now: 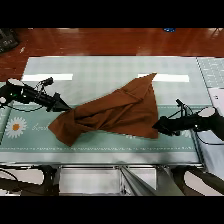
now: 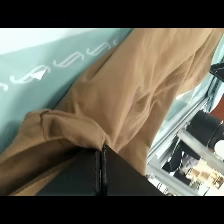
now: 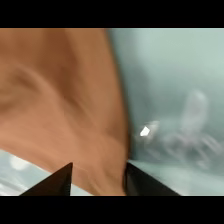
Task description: Fold the shirts.
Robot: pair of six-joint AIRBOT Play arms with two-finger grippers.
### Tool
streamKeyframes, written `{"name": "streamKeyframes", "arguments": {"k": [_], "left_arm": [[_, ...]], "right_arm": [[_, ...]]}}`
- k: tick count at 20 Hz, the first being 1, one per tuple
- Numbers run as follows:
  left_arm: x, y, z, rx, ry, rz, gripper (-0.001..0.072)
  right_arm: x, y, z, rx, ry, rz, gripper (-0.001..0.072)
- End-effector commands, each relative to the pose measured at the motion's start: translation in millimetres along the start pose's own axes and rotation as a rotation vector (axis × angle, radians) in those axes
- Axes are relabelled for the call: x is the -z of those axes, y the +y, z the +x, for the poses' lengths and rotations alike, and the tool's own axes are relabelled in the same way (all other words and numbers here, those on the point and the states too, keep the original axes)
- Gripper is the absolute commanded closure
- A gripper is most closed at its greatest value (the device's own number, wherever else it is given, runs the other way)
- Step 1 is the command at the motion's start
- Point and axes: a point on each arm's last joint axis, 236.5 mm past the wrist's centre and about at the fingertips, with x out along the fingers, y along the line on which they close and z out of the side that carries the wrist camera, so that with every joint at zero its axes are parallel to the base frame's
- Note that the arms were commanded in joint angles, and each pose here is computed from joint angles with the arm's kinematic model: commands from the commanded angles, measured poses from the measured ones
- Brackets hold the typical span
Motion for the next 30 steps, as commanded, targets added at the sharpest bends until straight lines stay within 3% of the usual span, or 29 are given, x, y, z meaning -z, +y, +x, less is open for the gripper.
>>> {"name": "streamKeyframes", "arguments": {"k": [1,4,5,6,7,11,15,19,22,26,30], "left_arm": [[-10.5,-8.8,-0.5,0.037,-0.044,-0.004,0.069],[-21.0,-27.6,-3.4,0.112,-0.09,-0.012,0.069],[-24.1,-35.0,-6.1,0.134,-0.109,-0.01,0.069],[-26.7,-42.1,-10.2,0.147,-0.127,-0.001,0.069],[-30.2,-47.6,-17.3,0.148,-0.147,-0.002,0.0691],[-63.5,-122.0,-106.1,0.209,-0.408,0.146,0.0691],[-60.2,-251.3,-248.8,0.229,-0.881,0.445,0.0691],[21.7,-362.6,-355.6,0.13,-1.302,0.71,0.0691],[97.8,-414.9,-383.8,0.029,-1.486,0.87,0.0691],[178.4,-437.3,-389.8,-0.249,-1.675,0.981,0.0691],[245.2,-448.6,-375.6,-0.473,-1.794,1.04,0.0691]], "right_arm": [[-12.8,28.0,14.5,-0.079,-0.028,-0.008,0.0354],[-17.6,64.9,33.9,-0.079,-0.02,-0.105,0.0416],[-19.4,79.2,38.2,-0.076,-0.017,-0.151,0.0498],[-23.1,93.5,37.3,-0.079,-0.018,-0.208,0.0642],[-29.7,109.0,30.9,-0.092,-0.034,-0.271,0.0686],[-81.6,173.0,-60.3,-0.09,-0.196,-0.458,0.0687],[-119.4,256.7,-243.7,-0.071,-0.612,-0.658,0.0687],[-63.8,312.3,-399.5,-0.04,-0.976,-0.833,0.0687],[0.8,324.3,-466.5,0.009,-1.188,-0.915,0.0687],[76.4,308.4,-505.4,0.078,-1.338,-0.933,0.0687],[121.7,276.2,-498.4,0.152,-1.302,-0.899,0.0687]]}}
